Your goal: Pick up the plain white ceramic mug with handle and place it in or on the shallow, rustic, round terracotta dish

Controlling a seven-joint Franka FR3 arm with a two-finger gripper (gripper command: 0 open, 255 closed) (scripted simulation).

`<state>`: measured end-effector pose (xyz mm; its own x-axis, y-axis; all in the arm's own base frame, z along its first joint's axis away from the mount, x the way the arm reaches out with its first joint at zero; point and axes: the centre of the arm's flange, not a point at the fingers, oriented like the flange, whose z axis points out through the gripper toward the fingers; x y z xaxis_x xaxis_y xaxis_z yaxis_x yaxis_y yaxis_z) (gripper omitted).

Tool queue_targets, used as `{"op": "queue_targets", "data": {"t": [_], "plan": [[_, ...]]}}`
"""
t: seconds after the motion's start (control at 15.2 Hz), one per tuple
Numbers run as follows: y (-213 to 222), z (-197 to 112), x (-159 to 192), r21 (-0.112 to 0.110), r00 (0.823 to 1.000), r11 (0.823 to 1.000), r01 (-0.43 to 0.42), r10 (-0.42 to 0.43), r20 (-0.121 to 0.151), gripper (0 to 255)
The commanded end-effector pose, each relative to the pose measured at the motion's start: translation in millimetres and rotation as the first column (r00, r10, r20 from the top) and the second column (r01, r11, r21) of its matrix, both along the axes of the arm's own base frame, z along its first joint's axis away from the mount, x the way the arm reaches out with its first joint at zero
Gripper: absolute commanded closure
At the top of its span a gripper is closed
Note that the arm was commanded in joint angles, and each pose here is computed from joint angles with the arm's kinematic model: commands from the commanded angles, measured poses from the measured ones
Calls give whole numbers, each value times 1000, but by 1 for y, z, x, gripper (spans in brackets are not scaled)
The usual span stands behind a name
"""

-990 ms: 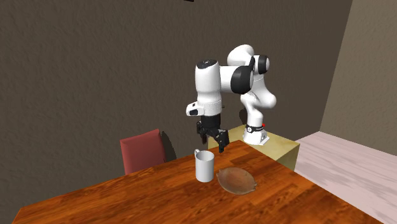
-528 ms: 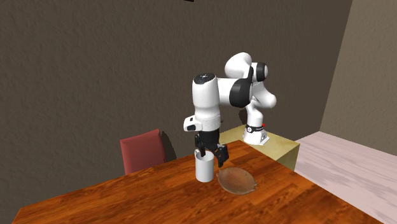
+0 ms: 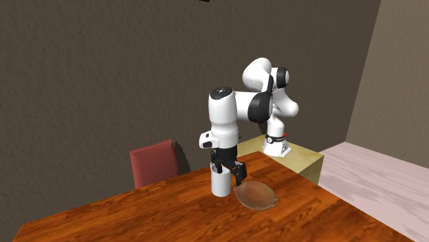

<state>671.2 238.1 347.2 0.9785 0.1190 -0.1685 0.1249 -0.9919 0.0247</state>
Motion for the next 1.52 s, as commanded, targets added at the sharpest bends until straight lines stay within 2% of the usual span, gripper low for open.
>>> {"op": "queue_targets", "data": {"t": [0.0, 0.13, 0.2, 0.79, 1.45], "plan": [[0, 0, 0, 0, 1000, 1000, 0, 0, 0, 0], [0, 0, 0, 0, 1000, 1000, 0, 0, 0, 0], [0, 0, 0, 0, 1000, 1000, 0, 0, 0, 255], [0, 0, 0, 0, 1000, 1000, 0, 0, 0, 255], [0, 53, 0, 0, 1000, 1000, 0, 0, 0, 255]]}}
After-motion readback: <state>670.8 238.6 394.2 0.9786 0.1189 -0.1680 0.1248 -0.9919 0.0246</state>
